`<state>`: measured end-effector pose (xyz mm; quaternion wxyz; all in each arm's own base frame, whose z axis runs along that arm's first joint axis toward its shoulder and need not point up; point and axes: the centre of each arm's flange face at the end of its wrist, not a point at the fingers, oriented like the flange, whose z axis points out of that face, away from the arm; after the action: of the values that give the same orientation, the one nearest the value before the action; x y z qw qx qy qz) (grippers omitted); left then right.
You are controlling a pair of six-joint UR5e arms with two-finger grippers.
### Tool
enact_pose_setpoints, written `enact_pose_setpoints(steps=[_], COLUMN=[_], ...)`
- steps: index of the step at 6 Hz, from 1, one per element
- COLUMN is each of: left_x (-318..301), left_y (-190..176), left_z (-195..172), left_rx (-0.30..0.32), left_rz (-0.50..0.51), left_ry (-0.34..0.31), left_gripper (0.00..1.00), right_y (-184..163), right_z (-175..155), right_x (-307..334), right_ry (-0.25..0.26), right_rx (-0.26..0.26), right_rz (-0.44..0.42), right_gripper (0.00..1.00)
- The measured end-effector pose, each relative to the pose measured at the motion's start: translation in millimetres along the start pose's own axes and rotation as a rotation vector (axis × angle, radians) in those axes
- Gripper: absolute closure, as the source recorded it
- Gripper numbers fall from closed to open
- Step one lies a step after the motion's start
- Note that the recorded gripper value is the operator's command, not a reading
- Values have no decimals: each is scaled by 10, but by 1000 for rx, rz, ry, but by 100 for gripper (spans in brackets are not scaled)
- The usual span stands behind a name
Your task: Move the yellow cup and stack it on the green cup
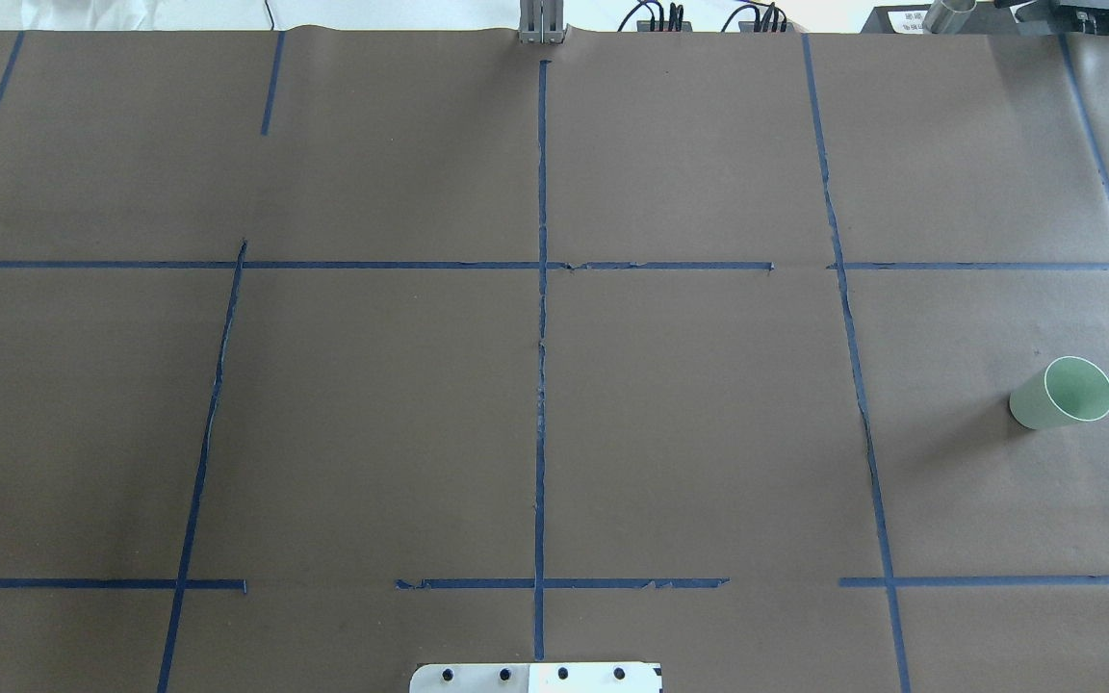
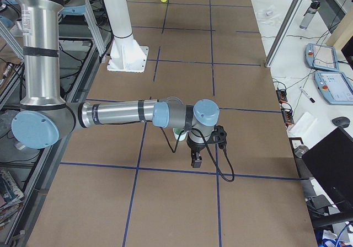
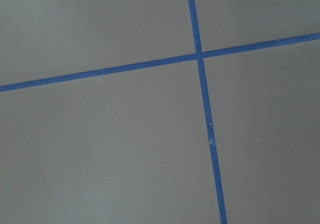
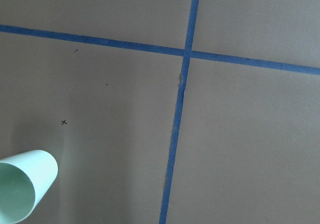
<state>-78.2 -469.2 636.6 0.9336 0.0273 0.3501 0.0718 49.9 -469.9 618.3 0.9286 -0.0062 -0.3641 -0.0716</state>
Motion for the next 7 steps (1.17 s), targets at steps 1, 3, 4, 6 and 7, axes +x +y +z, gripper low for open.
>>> enact_pose_setpoints(steps=[1, 3, 4, 6, 7], left_x=[4, 9, 25, 179, 257], left_y=[-3, -13, -31, -316, -445], left_z=[1, 7, 32, -102, -200], left_rx=[0, -2, -7, 49, 87], left_rz=[1, 3, 6, 67, 99], left_ry=[-1, -3, -7, -19, -21], left_gripper=[0, 0, 0, 0, 0], right_y=[0, -1, -5, -13, -14], right_z=[0, 0, -2, -5, -3], right_x=[0, -4, -6, -9, -7], right_ry=[0, -3, -5, -6, -6], right_rx=[0, 0, 1, 2, 1], right_rz=[0, 0, 1, 1, 1], right_gripper=[0, 0, 0, 0, 0])
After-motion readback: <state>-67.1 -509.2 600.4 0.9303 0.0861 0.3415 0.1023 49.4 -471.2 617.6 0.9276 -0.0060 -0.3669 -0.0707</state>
